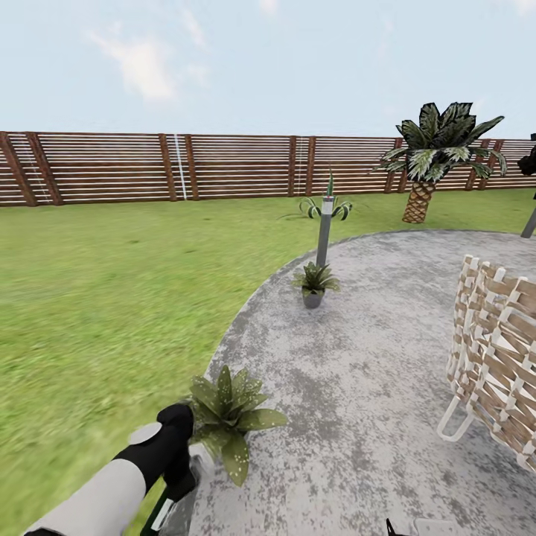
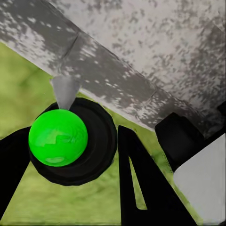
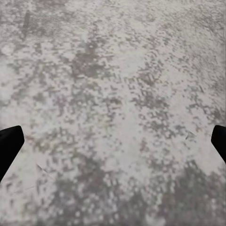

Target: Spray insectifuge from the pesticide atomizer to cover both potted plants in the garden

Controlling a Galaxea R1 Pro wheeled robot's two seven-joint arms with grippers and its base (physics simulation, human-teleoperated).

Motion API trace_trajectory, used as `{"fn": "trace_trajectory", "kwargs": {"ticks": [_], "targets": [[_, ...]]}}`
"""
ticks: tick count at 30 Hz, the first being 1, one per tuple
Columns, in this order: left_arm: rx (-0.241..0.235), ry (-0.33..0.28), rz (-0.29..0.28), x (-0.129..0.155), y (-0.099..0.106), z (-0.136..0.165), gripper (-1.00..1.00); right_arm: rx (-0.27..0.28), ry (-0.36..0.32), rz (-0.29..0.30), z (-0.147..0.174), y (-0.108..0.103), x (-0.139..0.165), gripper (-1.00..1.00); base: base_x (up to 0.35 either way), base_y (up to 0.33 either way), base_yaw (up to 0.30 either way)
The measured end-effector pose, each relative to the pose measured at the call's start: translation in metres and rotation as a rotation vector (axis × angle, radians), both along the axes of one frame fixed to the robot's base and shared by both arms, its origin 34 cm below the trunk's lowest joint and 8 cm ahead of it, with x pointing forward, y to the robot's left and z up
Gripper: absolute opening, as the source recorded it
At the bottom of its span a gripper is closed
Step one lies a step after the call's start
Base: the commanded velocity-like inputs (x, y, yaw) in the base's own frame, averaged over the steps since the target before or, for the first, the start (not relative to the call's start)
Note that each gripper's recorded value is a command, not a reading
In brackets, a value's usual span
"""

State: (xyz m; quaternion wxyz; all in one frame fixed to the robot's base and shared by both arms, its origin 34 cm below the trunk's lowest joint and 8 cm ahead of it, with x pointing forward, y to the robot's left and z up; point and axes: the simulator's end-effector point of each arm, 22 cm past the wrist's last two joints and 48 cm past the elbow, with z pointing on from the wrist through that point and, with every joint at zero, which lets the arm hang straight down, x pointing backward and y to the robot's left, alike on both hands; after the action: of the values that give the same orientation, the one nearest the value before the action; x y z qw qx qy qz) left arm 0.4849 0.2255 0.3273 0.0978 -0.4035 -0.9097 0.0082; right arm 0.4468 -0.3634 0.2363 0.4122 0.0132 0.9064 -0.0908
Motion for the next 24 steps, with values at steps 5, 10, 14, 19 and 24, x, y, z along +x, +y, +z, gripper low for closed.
{"fn": "trace_trajectory", "kwargs": {"ticks": [5,10,14,19,24], "targets": [[0.047,-0.021,0.020,0.003,0.029,-0.002,-1.00,0.000,0.000,0.000,0.000,0.000,0.000,1.00,0.000,0.000,0.000],[0.009,-0.055,0.006,0.010,-0.007,-0.003,-1.00,0.000,0.000,0.000,0.000,0.000,0.000,1.00,0.000,0.000,0.000],[-0.012,-0.114,0.031,0.022,-0.018,-0.005,-1.00,0.000,0.000,0.000,0.000,0.000,0.000,1.00,0.000,0.000,0.000],[0.025,-0.091,0.068,0.005,0.009,-0.022,-1.00,0.000,0.000,0.000,0.000,0.000,0.000,1.00,0.000,0.000,0.000],[0.030,-0.111,0.085,0.007,0.012,-0.025,-1.00,0.000,0.001,0.000,0.000,0.000,0.000,1.00,0.000,0.000,0.000]]}}
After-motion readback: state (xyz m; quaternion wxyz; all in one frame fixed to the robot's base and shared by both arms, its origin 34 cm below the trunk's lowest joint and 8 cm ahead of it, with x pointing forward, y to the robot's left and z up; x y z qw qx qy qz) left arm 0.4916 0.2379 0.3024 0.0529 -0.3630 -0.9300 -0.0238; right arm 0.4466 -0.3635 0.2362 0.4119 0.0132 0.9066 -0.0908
